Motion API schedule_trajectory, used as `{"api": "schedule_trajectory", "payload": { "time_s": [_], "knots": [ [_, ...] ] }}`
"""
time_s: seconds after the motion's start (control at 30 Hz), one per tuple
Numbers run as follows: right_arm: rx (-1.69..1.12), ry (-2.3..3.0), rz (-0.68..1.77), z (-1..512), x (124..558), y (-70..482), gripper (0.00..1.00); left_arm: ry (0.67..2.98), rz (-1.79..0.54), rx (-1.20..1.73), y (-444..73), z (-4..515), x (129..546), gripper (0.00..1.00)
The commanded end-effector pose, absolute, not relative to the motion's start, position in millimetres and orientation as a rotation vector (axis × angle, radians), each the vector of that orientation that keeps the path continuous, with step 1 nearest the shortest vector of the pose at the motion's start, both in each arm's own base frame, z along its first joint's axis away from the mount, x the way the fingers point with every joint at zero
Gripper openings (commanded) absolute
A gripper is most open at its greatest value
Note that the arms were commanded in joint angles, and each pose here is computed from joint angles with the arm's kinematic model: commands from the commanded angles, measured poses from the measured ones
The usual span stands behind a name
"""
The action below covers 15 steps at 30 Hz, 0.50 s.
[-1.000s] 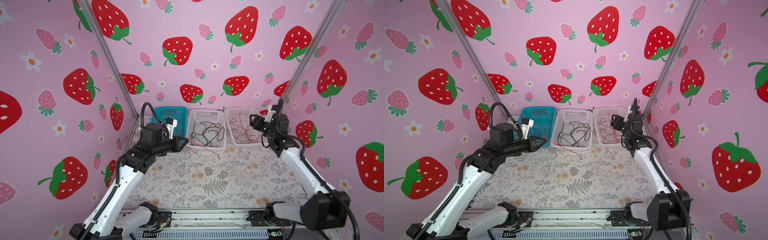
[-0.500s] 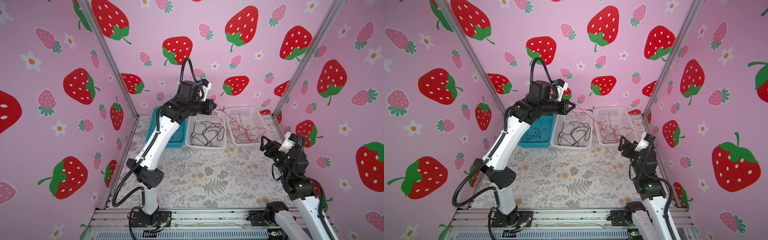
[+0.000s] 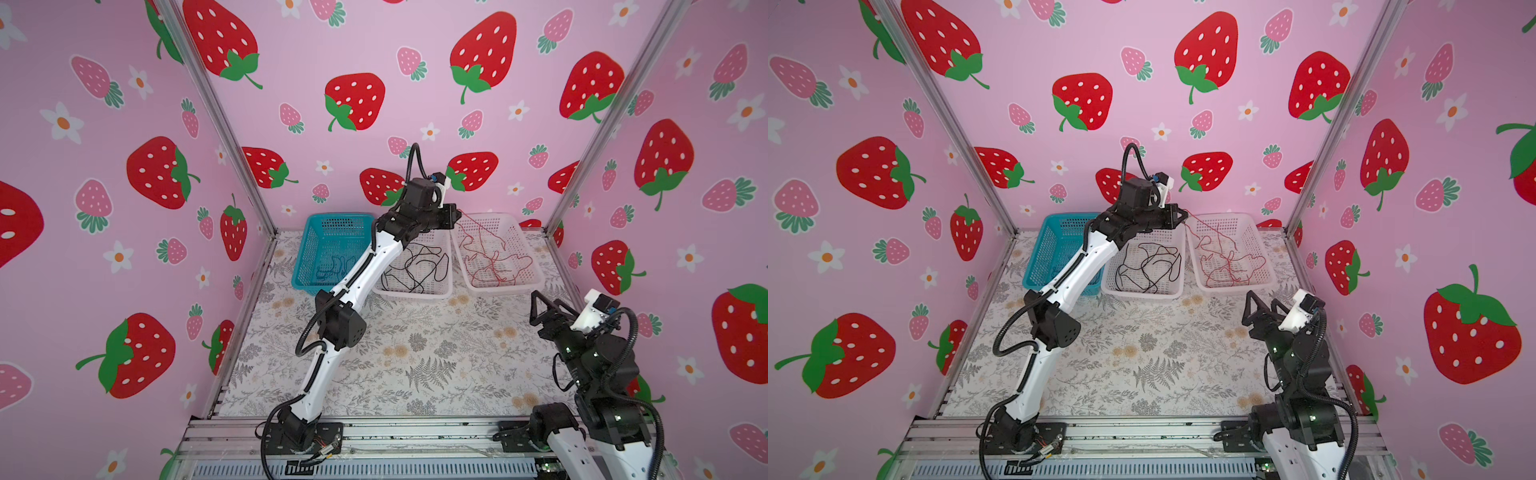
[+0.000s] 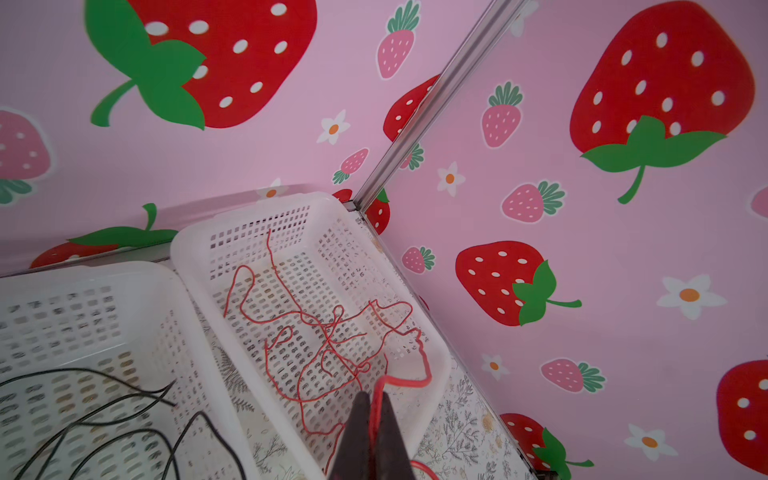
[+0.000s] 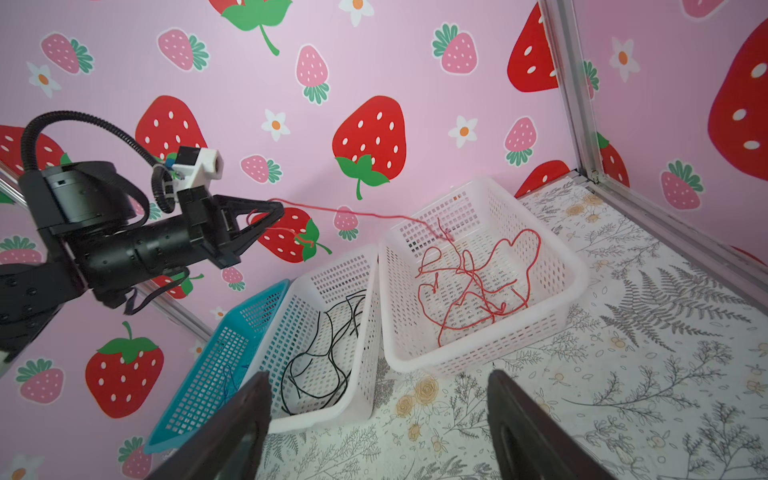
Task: Untangle the cables
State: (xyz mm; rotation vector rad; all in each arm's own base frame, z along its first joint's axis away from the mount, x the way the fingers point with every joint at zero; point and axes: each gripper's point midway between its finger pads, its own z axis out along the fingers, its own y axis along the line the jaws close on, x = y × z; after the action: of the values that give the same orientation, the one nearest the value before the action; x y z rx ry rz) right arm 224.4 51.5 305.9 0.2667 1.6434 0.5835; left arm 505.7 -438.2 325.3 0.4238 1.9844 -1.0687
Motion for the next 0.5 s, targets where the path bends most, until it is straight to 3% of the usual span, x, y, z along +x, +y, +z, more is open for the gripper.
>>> {"api": "schedule_trajectory", "payload": {
  "time_s": [0.0, 0.4, 0.47],
  "knots": [
    [0.235, 1.631, 0.597, 311.2, 217.4, 54.5, 0.83, 1.829, -1.13, 0.397, -460.8, 344.5, 516.3, 0.0],
    [0.178, 1.599, 0.626, 322.9, 205.6, 61.0, 0.83, 1.883, -1.01, 0.354, -487.6, 261.0, 543.0, 0.0],
    [0.168, 1.596, 0.628, 325.7, 204.2, 62.1, 0.83, 1.94, -0.995, 0.354, -491.6, 227.4, 546.2, 0.0]
  ]
}}
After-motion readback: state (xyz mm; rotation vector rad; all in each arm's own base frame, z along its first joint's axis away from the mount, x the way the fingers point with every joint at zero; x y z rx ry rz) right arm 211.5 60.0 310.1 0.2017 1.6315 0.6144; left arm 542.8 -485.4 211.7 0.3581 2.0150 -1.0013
